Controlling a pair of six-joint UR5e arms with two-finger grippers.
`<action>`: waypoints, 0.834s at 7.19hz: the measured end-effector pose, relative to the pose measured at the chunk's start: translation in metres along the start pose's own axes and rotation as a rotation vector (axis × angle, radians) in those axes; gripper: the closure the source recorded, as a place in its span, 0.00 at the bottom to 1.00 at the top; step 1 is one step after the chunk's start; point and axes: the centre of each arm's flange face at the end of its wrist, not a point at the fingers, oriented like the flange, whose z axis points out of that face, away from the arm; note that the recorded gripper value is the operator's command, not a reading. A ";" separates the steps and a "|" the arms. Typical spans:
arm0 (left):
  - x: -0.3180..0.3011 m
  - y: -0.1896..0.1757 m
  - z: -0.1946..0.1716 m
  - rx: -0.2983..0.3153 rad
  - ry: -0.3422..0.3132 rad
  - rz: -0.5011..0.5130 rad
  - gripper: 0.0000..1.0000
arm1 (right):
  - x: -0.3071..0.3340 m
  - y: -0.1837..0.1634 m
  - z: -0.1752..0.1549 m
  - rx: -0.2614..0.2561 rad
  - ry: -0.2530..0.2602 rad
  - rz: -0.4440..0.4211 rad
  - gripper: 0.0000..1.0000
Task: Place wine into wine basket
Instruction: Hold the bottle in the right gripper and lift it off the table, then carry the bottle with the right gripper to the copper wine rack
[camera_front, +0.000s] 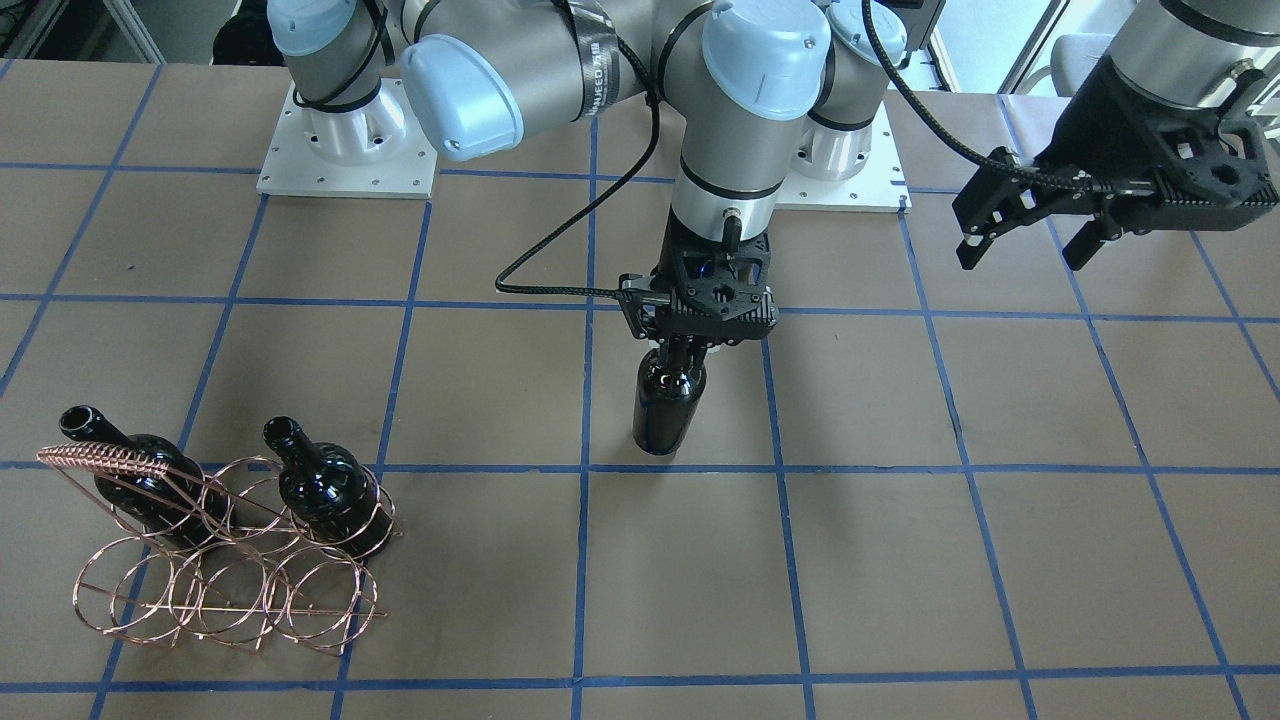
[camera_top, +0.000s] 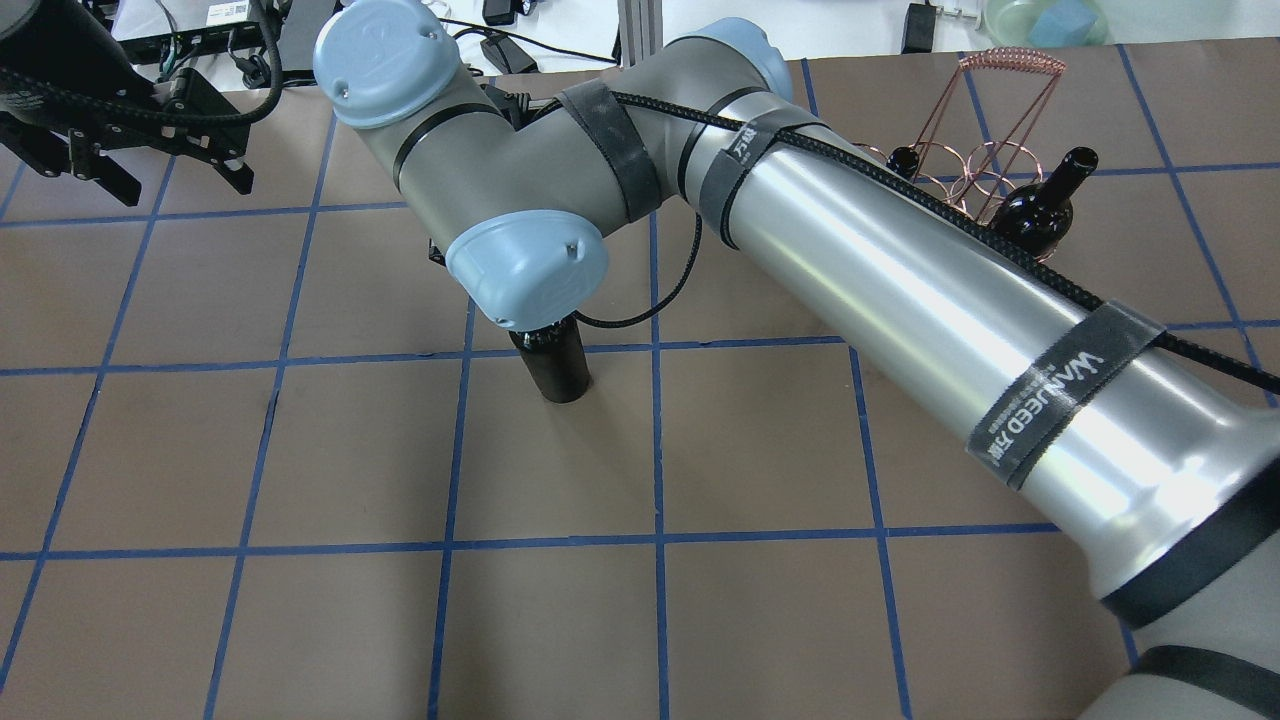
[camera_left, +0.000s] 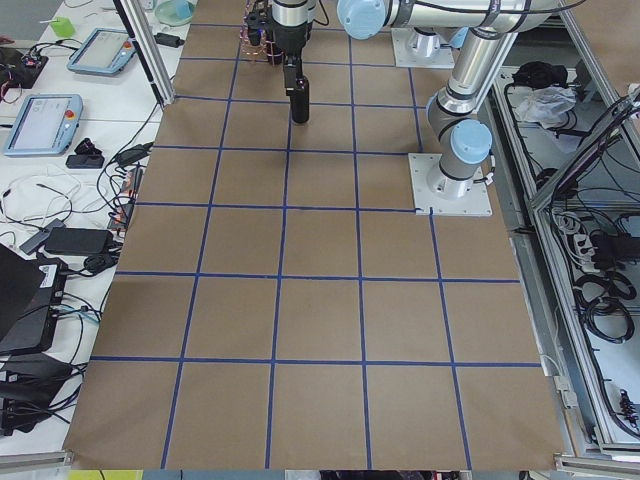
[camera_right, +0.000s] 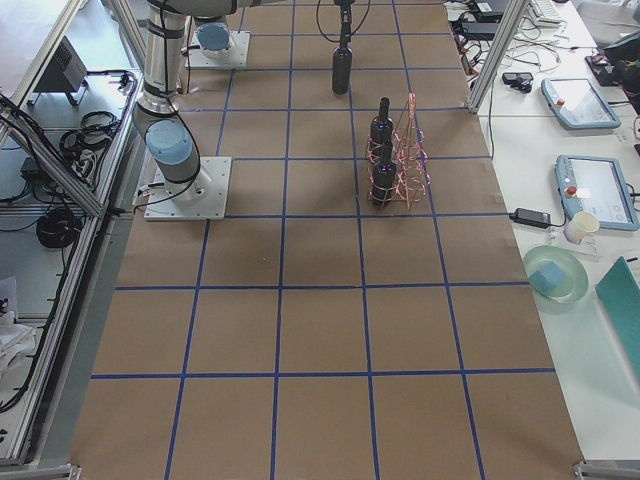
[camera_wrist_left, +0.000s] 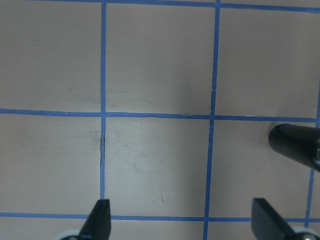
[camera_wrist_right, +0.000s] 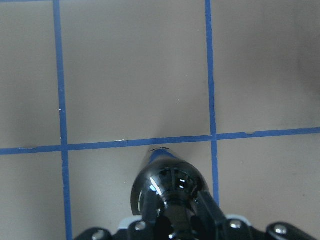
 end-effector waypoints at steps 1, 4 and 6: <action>0.000 0.000 0.000 -0.001 0.000 0.000 0.00 | 0.036 -0.002 -0.009 -0.013 0.007 -0.014 0.79; 0.000 0.003 0.001 -0.005 0.000 -0.001 0.00 | 0.205 0.028 -0.012 -0.087 0.026 -0.102 0.85; 0.000 0.004 0.002 -0.007 0.001 -0.001 0.00 | 0.322 0.024 -0.013 -0.148 0.015 -0.170 0.84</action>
